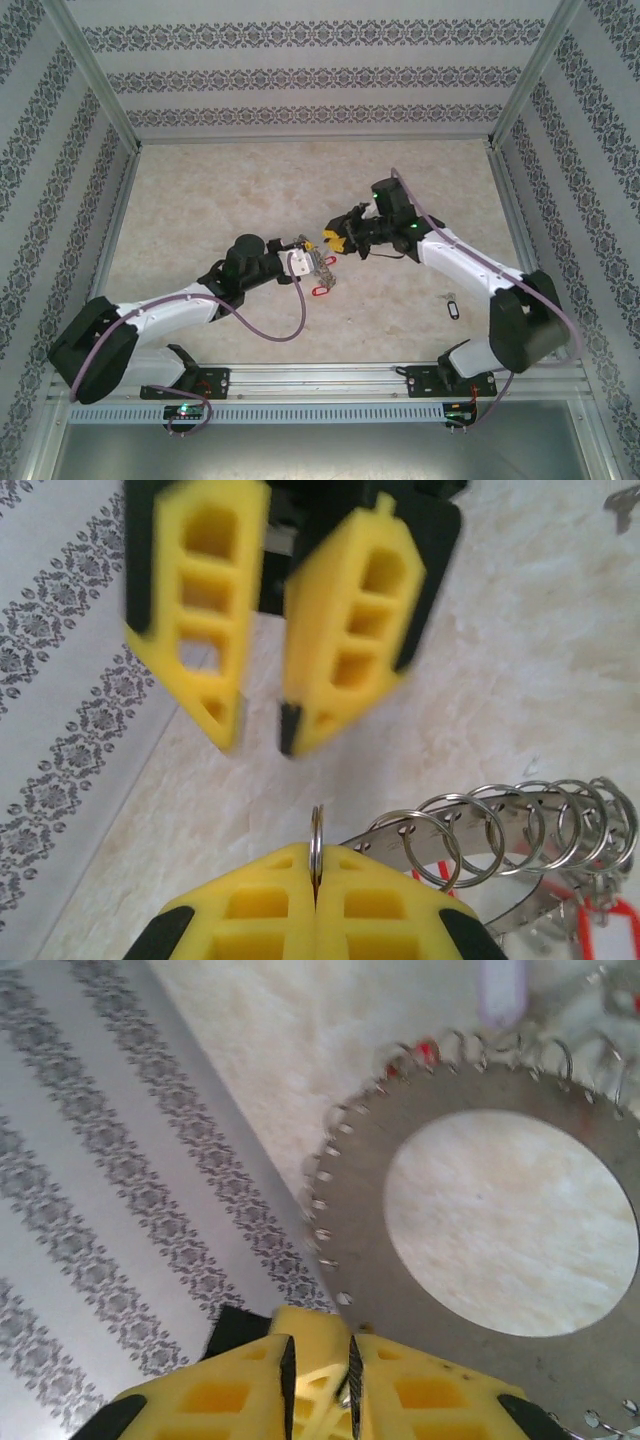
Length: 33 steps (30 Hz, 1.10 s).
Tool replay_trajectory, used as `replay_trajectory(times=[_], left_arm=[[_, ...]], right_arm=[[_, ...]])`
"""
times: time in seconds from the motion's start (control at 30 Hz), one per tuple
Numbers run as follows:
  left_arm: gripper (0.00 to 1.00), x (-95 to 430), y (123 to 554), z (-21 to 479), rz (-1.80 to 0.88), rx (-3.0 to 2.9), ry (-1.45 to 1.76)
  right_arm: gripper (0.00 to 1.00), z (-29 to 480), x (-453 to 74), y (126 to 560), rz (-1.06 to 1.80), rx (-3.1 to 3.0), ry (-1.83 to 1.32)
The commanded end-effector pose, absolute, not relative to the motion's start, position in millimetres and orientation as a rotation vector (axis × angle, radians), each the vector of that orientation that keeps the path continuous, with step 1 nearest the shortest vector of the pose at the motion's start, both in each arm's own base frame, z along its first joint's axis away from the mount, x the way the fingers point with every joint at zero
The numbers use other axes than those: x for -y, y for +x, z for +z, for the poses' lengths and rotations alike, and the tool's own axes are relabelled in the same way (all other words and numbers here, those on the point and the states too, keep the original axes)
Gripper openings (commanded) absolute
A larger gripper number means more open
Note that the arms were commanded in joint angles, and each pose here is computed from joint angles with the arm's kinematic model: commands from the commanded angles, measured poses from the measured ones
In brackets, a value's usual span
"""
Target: Put the keys on the keyring
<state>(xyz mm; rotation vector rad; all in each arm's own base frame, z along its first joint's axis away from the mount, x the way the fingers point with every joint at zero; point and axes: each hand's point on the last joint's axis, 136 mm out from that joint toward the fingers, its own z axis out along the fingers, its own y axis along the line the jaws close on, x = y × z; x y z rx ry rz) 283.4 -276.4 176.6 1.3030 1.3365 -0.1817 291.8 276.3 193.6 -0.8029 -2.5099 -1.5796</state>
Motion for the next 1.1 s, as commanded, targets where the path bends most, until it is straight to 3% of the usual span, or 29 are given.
replay_trajectory(times=[0.0, 0.1, 0.3, 0.4, 0.5, 0.67, 0.97, 1.07], left_arm=[[0.0, 281.1, 271.6, 204.9, -0.293, -1.353, 1.304], [0.0, 279.0, 266.0, 221.2, -0.331, -1.362, 1.308], [0.0, 282.1, 247.4, 245.6, -0.437, -1.363, 1.381], [0.0, 287.2, 235.5, 262.7, -0.533, -1.342, 1.421], [0.0, 289.0, 220.0, 272.3, -0.649, -1.344, 1.479], [0.0, 286.5, 206.3, 296.6, -0.837, -1.265, 1.413], [0.0, 291.2, 199.9, 298.3, -0.97, -1.274, 1.406], [0.0, 291.5, 197.2, 294.4, -0.996, -1.286, 1.422]], right_arm=[[0.29, 235.1, -267.5, 301.7, -1.768, 2.684, -0.593], [0.4, 266.4, -263.5, 307.7, -1.909, 2.893, -0.279], [0.43, 281.8, -252.7, 289.0, -1.854, 3.394, 1.093], [0.43, 286.1, -254.2, 258.2, -1.938, 3.268, 1.873], [0.42, 277.0, -258.3, 224.6, -1.768, 3.012, 2.625], [0.33, 278.9, -269.0, 182.0, -1.826, 2.533, 2.906], [0.23, 278.3, -284.9, 176.1, -1.631, 2.431, 3.098], [0.31, 277.9, -283.6, 184.9, -1.558, 2.521, 3.085]])
